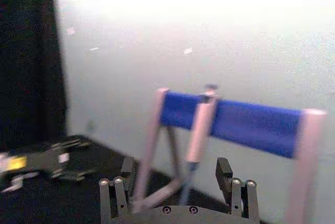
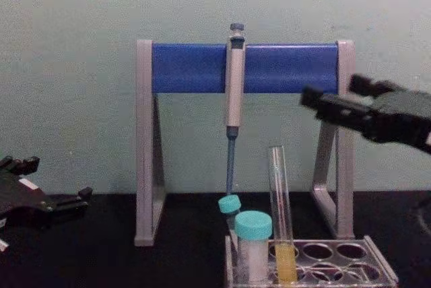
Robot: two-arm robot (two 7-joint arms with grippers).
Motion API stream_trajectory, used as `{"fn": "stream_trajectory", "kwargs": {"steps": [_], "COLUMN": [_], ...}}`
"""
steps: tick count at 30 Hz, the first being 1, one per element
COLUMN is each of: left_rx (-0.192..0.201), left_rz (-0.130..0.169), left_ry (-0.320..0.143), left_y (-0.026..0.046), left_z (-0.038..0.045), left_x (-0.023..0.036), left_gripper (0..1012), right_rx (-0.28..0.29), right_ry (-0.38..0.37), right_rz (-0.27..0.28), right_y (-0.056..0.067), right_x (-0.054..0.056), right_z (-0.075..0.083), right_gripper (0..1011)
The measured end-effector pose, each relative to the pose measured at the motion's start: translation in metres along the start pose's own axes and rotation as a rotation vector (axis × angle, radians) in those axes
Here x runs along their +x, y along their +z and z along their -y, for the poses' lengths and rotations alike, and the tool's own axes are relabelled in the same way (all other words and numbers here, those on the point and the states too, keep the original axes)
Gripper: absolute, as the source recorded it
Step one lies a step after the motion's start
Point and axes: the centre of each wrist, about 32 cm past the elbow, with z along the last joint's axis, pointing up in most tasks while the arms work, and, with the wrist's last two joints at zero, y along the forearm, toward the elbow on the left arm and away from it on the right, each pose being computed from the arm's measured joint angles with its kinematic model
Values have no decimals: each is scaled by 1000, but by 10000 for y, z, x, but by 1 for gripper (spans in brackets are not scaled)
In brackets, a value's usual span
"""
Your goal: Pick up the test tube from the test tube rack, shake it, then place it back into the test tube rack.
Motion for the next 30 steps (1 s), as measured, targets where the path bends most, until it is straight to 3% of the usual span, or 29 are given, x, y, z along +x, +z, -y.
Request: {"fn": "stream_trajectory", "kwargs": {"steps": [3,7,10,12,19,30], "left_rx": [0,0,0,0,0,0], "left_rz": [0,0,0,0,0,0], "left_ry": [0,0,0,0,0,0], "left_y": [0,0,0,0,0,0], "left_z": [0,0,0,0,0,0], "left_x": [0,0,0,0,0,0], "left_gripper": [1001,1001,1001,1001,1001,1001], "right_rx": [19,0,-53,-86,-227,-351], "right_ry": [-104,-247,-367,-405,-500,-529], "right_rz": [30,79,107,116,109,62], "right_y": [-19,-86,-185,-228,-435,-658], "right_x": [-20,-59,-103,-115,-157,-186], "right_z": [60,129,185,207,285,351], "right_gripper": [1000,1000,1000,1000,1000,1000]}}
